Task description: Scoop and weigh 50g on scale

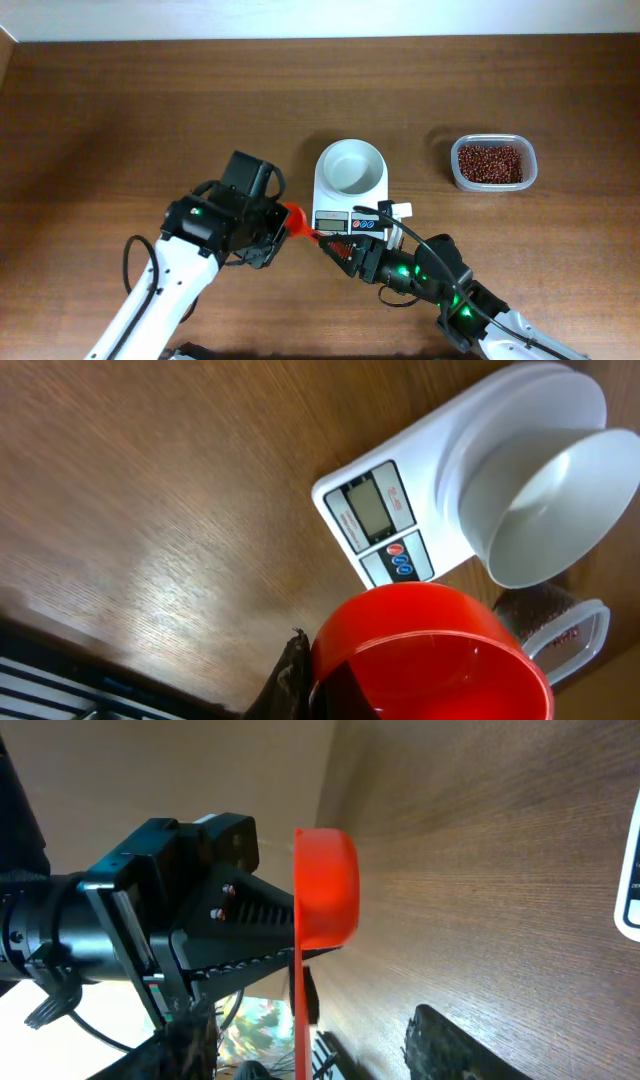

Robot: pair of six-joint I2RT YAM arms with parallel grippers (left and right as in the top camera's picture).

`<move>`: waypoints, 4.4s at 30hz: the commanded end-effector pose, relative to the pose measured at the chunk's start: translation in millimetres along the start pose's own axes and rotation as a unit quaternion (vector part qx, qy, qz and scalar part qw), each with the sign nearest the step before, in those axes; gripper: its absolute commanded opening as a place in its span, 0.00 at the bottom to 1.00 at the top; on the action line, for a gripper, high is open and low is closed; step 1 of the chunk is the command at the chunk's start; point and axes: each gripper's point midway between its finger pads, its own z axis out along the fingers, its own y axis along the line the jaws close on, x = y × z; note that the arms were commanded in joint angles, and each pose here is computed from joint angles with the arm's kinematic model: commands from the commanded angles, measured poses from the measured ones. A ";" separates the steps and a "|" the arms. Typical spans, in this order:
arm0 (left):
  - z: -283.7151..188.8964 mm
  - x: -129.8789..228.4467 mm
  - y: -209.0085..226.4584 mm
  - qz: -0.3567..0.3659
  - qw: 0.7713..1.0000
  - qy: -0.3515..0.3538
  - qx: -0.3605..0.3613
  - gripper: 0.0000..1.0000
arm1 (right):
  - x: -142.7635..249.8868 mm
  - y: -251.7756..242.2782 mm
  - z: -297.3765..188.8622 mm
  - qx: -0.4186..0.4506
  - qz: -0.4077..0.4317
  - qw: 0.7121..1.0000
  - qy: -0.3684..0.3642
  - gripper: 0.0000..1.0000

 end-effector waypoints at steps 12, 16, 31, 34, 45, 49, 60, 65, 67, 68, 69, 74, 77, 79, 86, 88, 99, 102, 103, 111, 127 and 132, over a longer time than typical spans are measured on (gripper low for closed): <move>18.2 19.7 -5.4 0.003 1.000 0.014 -0.018 0.00 | 4.7 9.3 1.7 -0.016 -0.007 1.000 0.016 0.45; 18.3 19.7 -4.4 0.003 1.000 0.014 -0.020 0.00 | 4.5 9.0 1.7 -0.015 -0.003 1.000 0.015 0.37; 17.7 22.7 3.0 0.000 0.999 0.022 -0.035 0.00 | 2.2 5.5 2.0 -0.008 -0.001 1.000 0.008 0.23; 17.4 22.9 6.3 -0.002 0.999 0.023 -0.042 0.00 | -0.4 2.7 2.1 -0.001 0.000 1.000 0.000 0.22; 17.4 22.9 6.2 -0.002 0.999 0.023 -0.042 0.00 | -0.5 -5.0 2.0 0.015 0.006 1.000 -0.003 0.10; 17.5 22.8 6.3 -0.002 0.999 0.022 -0.042 0.00 | 3.3 -13.9 1.5 0.033 0.014 0.999 0.004 0.04; 17.4 22.7 6.1 -0.002 0.999 0.022 -0.041 0.04 | 26.8 -41.7 -3.5 0.087 0.045 0.994 0.057 0.04; 17.5 22.6 6.3 -0.002 0.999 0.022 -0.042 0.19 | 9.5 -50.3 -3.9 0.110 0.034 0.993 0.006 0.04; 17.5 21.5 6.4 -0.002 0.999 0.019 -0.042 0.34 | 11.4 -49.6 -3.8 0.107 0.009 0.994 0.014 0.04; 17.5 21.4 6.4 -0.002 0.999 0.019 -0.042 0.43 | 16.3 -47.0 -3.5 0.100 -0.008 0.995 0.031 0.04; 17.4 21.4 6.2 -0.002 0.999 0.019 -0.042 0.47 | 22.7 -43.8 -3.4 0.090 -0.016 0.995 0.050 0.04; 17.5 21.4 6.4 -0.002 0.999 0.019 -0.042 0.61 | 36.0 -53.0 -9.2 0.104 -0.065 0.989 0.087 0.04; 17.4 21.4 6.2 -0.002 0.999 0.019 -0.042 0.74 | 32.9 -55.5 -21.8 0.123 -0.109 0.983 0.079 0.04; 17.4 21.4 6.2 -0.002 0.999 0.019 -0.042 0.89 | 24.8 -67.0 -39.7 0.164 -0.099 0.980 0.058 0.04; 17.4 21.4 6.2 -0.002 0.999 0.019 -0.042 0.99 | -15.7 -45.1 -102.6 0.167 -0.113 0.978 -0.060 0.04; 17.5 21.4 6.4 -0.002 0.999 0.019 -0.042 0.99 | -25.3 -35.6 -117.9 0.174 -0.123 0.973 -0.085 0.04; 17.5 21.4 6.4 -0.002 0.999 0.019 -0.042 1.00 | -70.1 30.6 -200.3 0.290 -0.205 0.916 -0.189 0.04; 17.4 21.5 6.2 -0.002 0.999 0.019 -0.042 1.00 | -72.4 29.5 -202.4 0.295 -0.197 0.914 -0.198 0.04; 17.5 21.4 6.4 -0.002 0.999 0.019 -0.042 0.99 | -73.2 29.1 -203.2 0.296 -0.196 0.913 -0.201 0.04; 17.6 21.5 5.5 0.171 0.984 0.025 -0.036 0.00 | -71.0 21.7 -206.6 0.315 -0.199 0.907 -0.195 0.04; 111.0 63.7 -51.7 0.368 0.918 -0.144 -0.020 0.00 | -76.2 20.8 -210.9 0.325 -0.200 0.900 -0.209 0.04; 149.5 63.4 -55.2 0.369 0.918 -0.144 -0.027 0.02 | -76.9 20.6 -211.5 0.327 -0.200 0.899 -0.212 0.04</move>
